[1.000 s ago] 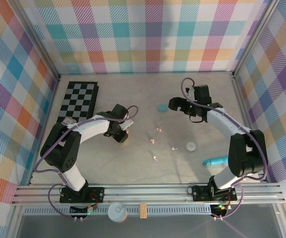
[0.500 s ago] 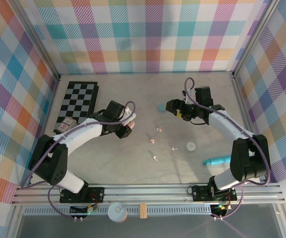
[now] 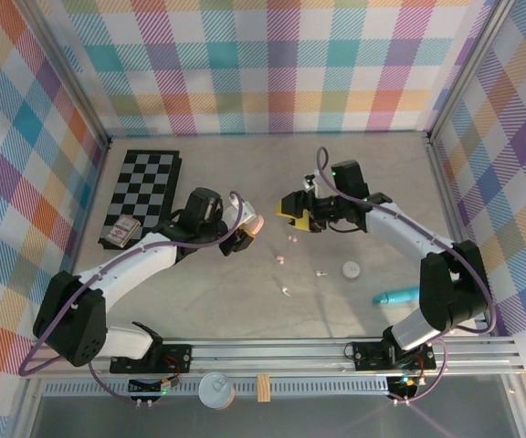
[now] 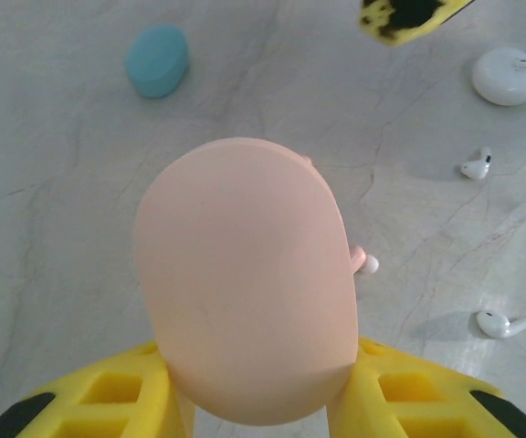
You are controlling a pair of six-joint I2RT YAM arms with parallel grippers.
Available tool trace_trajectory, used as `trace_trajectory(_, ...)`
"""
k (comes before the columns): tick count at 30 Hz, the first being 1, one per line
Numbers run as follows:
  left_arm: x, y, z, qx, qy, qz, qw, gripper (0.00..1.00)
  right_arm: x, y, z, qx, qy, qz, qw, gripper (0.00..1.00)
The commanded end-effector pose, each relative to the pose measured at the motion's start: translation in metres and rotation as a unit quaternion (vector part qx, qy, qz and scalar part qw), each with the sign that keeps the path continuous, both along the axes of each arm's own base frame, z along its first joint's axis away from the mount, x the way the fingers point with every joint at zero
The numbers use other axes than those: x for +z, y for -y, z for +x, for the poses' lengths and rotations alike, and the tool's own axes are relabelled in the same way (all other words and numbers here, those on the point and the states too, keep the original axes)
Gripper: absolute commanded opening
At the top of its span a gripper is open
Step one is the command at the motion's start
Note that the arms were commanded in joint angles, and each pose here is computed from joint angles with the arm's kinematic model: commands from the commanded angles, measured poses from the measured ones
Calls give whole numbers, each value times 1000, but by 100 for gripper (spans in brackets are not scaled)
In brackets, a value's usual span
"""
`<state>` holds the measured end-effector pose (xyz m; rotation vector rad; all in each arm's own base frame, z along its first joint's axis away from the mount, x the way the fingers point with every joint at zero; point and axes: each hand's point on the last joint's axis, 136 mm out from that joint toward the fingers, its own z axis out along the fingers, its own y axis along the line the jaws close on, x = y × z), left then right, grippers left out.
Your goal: Insert wireless bluetooth earbuds into charging case
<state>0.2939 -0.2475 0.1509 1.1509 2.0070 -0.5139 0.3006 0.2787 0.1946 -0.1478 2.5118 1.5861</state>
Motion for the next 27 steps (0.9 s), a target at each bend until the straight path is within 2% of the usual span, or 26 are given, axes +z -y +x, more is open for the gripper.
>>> trace_trajectory(1, 19, 14, -9, -44, 33, -30, 998, 37, 19, -18, -2, 32, 15, 27, 999, 79)
trace_trajectory(10, 28, 24, -21, -77, 40, -46, 995, 37, 13, -36, -6, 53, 3, 33, 998, 72)
trace_trajectory(19, 26, 23, -15, -69, 43, -32, 996, 36, 5, -43, -15, 64, -23, 41, 997, 49)
trace_trajectory(27, 25, 22, -14, -66, 43, -29, 997, 36, -1, -47, -19, 73, -34, 41, 996, 46)
